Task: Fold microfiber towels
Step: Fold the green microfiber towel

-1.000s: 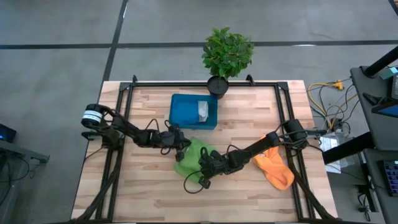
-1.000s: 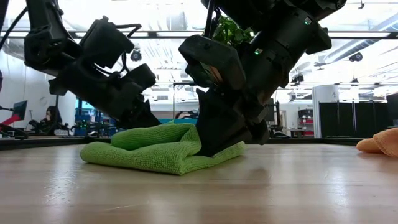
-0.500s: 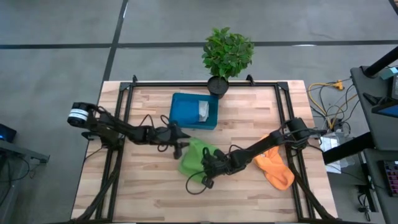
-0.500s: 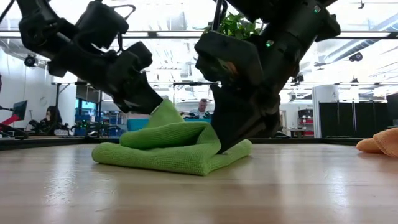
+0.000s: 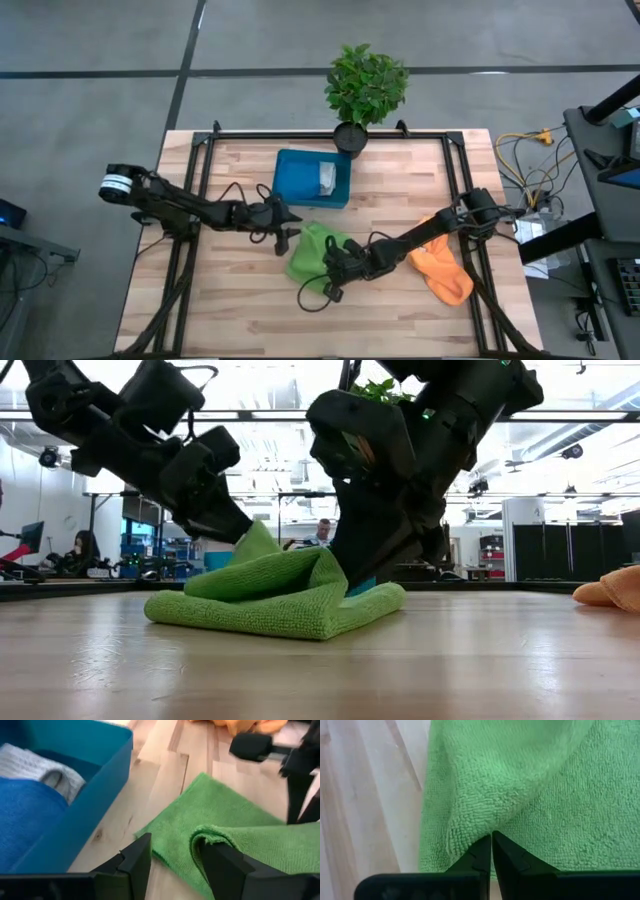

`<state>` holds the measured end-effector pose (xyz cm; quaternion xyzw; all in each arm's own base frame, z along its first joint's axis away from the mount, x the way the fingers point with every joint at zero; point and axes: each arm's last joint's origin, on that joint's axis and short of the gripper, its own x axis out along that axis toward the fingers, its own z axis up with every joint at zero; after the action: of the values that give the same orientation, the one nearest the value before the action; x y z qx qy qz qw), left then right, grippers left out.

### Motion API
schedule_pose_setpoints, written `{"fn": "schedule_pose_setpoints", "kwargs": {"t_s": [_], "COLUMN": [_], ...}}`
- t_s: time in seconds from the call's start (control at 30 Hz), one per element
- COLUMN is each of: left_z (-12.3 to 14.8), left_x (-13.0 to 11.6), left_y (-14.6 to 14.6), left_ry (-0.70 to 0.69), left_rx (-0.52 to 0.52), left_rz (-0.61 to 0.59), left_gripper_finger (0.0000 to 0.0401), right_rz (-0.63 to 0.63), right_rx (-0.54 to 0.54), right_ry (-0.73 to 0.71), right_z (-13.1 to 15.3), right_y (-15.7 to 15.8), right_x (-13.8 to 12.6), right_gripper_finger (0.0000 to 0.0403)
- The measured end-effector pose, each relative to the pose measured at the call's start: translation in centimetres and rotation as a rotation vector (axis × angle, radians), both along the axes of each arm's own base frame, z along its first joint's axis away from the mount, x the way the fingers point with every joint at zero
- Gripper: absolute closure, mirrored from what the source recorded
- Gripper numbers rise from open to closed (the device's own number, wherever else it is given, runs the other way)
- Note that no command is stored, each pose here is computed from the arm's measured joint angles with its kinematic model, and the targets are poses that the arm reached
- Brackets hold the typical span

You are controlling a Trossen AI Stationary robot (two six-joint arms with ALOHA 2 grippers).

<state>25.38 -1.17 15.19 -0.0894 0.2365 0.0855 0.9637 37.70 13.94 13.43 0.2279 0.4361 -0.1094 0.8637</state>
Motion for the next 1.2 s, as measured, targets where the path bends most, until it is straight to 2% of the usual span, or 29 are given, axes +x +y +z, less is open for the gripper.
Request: {"fn": "schedule_pose_setpoints", "kwargs": {"t_s": [0.47,0.57,0.87,1.03,1.1,1.2], "left_z": [-1.4,-1.8,-1.2,-0.2,0.2,0.9], "left_x": [3.1,3.3,2.8,1.8,1.5,0.9], "left_y": [-0.2,-0.2,0.0,0.1,0.1,0.2], "left_ry": [0.061,0.078,0.115,0.157,0.162,0.170], "left_rx": [-0.002,-0.002,0.018,0.051,0.053,0.059], "left_rz": [-0.012,-0.012,-0.012,-0.013,-0.011,-0.002], "left_gripper_finger": [0.0248,0.0236,0.0160,0.0155,0.0154,0.0154], "right_rz": [0.016,0.001,-0.026,-0.033,-0.033,0.037], "right_rx": [-0.035,-0.024,-0.044,-0.041,-0.041,-0.047], "right_ry": [0.097,0.102,0.104,0.080,0.039,-0.073], "right_z": [2.7,3.2,4.0,4.2,4.4,5.0], "right_y": [0.6,0.9,2.1,2.4,2.5,2.9], "right_x": [-1.4,-1.8,-3.0,-3.0,-2.7,-1.8], "right_gripper_finger": [0.0390,0.0390,0.0390,0.0390,0.0390,0.0390]}}
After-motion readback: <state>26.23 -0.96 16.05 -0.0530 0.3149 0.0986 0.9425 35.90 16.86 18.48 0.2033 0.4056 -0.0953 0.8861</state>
